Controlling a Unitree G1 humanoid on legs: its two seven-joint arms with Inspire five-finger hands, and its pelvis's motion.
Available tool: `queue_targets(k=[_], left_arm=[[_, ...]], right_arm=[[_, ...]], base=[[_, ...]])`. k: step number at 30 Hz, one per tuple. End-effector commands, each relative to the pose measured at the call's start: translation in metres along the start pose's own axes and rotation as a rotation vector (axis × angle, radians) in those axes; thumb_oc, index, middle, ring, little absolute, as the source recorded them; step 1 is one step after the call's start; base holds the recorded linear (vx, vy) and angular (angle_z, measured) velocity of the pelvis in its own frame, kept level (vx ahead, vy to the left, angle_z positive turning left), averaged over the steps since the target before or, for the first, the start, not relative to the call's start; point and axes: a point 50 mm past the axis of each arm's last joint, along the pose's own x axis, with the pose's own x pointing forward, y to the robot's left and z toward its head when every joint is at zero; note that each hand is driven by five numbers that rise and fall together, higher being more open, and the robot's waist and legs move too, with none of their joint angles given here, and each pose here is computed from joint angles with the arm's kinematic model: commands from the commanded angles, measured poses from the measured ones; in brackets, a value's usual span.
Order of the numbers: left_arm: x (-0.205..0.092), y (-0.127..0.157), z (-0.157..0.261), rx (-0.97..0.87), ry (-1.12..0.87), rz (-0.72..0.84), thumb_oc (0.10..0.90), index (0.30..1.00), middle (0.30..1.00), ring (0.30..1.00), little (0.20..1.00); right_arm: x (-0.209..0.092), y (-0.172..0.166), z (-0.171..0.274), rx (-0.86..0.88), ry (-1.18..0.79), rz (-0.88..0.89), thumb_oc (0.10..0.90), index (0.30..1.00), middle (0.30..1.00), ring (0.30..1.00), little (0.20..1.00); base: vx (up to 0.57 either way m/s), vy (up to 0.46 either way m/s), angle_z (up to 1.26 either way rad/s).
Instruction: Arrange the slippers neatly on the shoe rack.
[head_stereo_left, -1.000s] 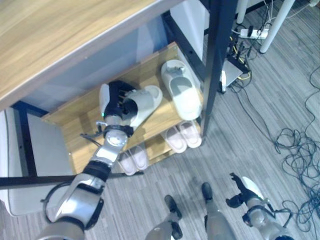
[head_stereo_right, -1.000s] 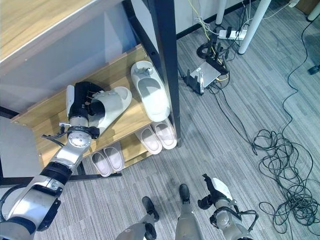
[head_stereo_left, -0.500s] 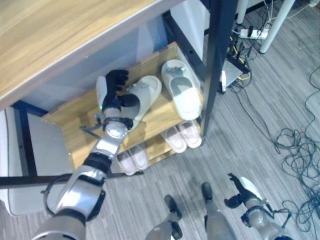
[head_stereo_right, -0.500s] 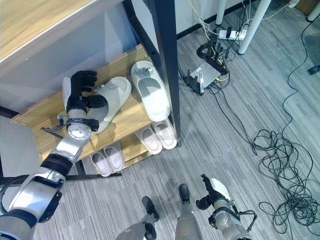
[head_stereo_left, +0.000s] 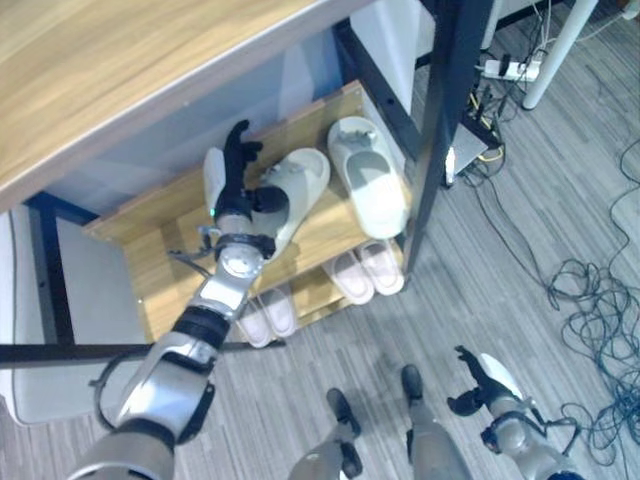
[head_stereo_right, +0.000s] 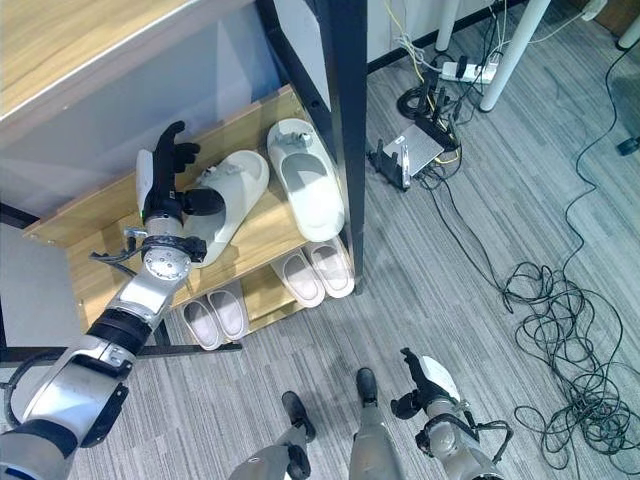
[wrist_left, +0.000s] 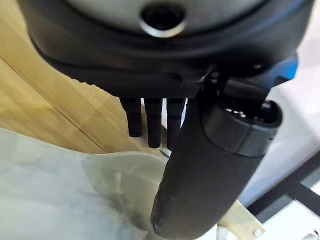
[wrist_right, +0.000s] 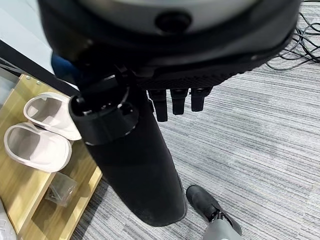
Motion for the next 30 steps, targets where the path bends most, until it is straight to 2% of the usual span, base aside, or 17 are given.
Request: queue_targets(k=[1,17,30], left_arm=[[0.02,0.013,0.052,-0.061,-0.208,0.097,0.8,0.9,0.9,0.9,0.9],[-0.005,0.011,0.047,-0.107,-0.264,0.026,0.8,0.9,0.9,0.9,0.9],[-0.034,0.01,0.017,-0.427,-0.128,-0.058,0.8,0.9,0.9,0.9,0.9]], right_arm=[[-0.006,-0.005,0.0,0.018,-0.048,-0.033,0.8,0.9,0.9,0.9,0.9],[-0.004,0.001,0.004,0.011,-0.052,-0.008,0.8,0.9,0.9,0.9,0.9],[-0.007,0.008,-0.004,-0.002,-0.001,0.029,0.8,0.9,0.9,0.9,0.9]], base=[[-0.03,-0.001,0.11],[-0.02,-0.007,0.06],[0.0,-0.009,0.09]])
